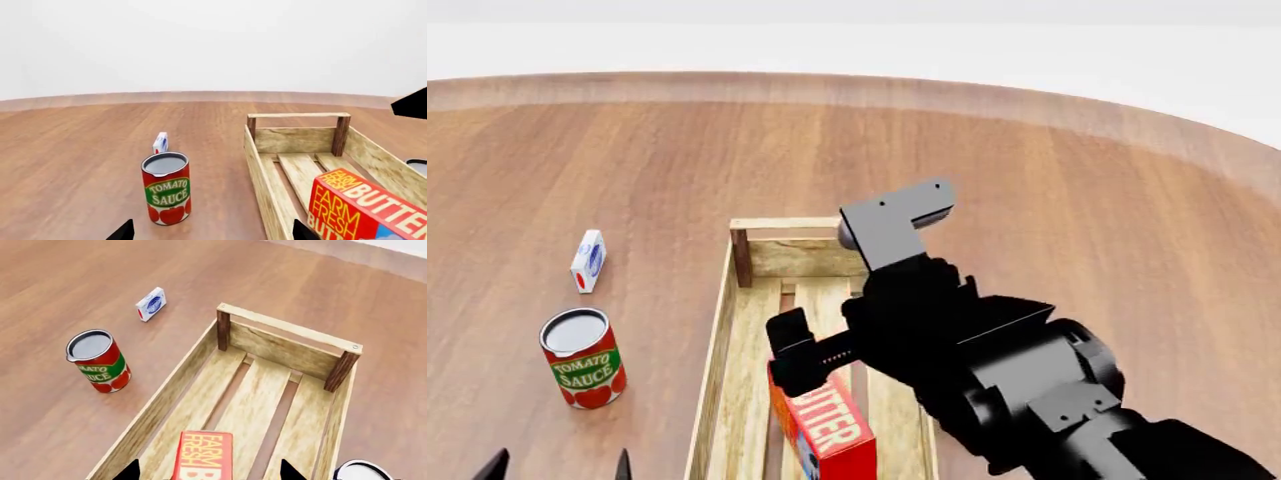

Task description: Pick up the butter and put it in the tray.

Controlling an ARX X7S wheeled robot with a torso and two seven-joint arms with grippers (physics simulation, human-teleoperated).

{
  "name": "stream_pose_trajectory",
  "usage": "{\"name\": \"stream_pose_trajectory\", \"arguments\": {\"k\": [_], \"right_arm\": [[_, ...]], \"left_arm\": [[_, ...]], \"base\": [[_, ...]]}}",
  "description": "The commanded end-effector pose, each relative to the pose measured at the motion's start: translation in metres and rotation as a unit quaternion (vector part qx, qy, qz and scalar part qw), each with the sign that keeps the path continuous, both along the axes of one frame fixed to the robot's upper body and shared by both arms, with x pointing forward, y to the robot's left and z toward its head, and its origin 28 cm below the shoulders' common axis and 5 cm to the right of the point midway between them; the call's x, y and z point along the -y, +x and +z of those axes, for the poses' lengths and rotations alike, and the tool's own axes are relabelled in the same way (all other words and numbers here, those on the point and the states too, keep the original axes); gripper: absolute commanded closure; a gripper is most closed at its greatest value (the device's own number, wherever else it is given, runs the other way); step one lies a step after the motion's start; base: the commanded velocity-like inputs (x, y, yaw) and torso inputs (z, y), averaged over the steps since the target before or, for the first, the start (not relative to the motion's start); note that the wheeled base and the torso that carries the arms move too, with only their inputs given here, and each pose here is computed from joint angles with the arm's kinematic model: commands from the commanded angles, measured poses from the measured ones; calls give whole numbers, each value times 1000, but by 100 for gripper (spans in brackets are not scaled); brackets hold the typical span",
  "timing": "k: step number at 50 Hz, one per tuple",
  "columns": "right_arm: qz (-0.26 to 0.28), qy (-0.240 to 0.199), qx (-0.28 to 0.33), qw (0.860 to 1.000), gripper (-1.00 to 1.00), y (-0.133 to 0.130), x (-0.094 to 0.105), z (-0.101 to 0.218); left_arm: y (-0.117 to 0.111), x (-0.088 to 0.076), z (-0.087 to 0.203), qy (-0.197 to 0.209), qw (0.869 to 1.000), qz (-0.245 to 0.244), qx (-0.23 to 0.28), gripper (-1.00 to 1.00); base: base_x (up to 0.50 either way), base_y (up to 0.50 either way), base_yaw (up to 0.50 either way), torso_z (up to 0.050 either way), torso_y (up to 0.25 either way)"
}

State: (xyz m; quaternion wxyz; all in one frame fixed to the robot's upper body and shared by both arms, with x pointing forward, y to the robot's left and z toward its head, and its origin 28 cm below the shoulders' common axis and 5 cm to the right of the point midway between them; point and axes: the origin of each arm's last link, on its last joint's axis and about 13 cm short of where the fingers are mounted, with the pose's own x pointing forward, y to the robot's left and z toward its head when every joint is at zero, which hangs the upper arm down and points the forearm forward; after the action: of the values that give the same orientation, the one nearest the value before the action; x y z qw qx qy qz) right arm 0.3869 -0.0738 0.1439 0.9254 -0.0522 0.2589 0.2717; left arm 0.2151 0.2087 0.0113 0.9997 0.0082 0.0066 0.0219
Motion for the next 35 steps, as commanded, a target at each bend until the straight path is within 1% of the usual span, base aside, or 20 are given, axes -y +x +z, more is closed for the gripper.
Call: {"name": "stream_pose_trajectory", "arguments": {"k": [1,2,3,4,5,6,9,10,11,12,15,17,19,23,29,35], "right_arm": [[-71,91,185,976,-100,-42,14,-1],[-84,100,204,970,-100,-47,15,-4],[-108,112,254,955,-100,-64,19,-9],[-117,115,274,947,-100,-71,20,-13],[-138,112,300,937,-100,-80,21,-19],[-152,119,323,927,-100,-90,23,-31],[-178,126,369,903,-100,-114,26,-42],[-185,126,379,898,-100,-120,27,-44],[-208,132,395,885,-100,-131,30,-49],[-206,130,396,886,-100,-135,31,-51],[-227,124,409,875,-100,-149,34,-62],[-236,118,411,873,-100,-153,34,-67],[-259,103,425,861,-100,-157,35,-75],[-280,95,429,854,-100,-164,35,-85],[-287,98,427,852,-100,-170,35,-93],[-287,88,429,852,-100,-173,35,-97]], "left_arm": [[1,-3,6,-3,1000,5,11,-100],[1,-3,7,-3,1000,5,15,-100],[0,-4,10,-6,1000,2,25,-100],[0,-4,11,-4,1000,2,31,-100],[-1,-4,13,-4,999,0,37,-100],[-2,-5,15,-4,999,-1,42,-100],[-3,-5,19,-4,999,-2,52,-100],[-3,-5,20,-3,999,-3,54,-100],[-4,-5,23,-2,998,-3,60,-100],[-5,-4,24,-1,998,-3,64,-100],[-7,-3,27,-1,997,-6,71,-100],[-8,-3,28,-1,997,-7,73,-100],[-8,-3,29,-3,997,-7,76,-100],[-8,-4,30,-5,997,-5,80,-100],[-8,-5,30,-6,997,-4,82,-100],[-7,-5,30,-5,996,-2,84,-100]], "base": [[0,0,0,0,0],[0,0,0,0,0],[0,0,0,0,0],[0,0,0,0,0],[0,0,0,0,0],[0,0,0,0,0],[0,0,0,0,0],[0,0,0,0,0],[0,0,0,0,0],[0,0,0,0,0],[0,0,0,0,0],[0,0,0,0,0],[0,0,0,0,0],[0,0,0,0,0],[0,0,0,0,0],[0,0,0,0,0]]}}
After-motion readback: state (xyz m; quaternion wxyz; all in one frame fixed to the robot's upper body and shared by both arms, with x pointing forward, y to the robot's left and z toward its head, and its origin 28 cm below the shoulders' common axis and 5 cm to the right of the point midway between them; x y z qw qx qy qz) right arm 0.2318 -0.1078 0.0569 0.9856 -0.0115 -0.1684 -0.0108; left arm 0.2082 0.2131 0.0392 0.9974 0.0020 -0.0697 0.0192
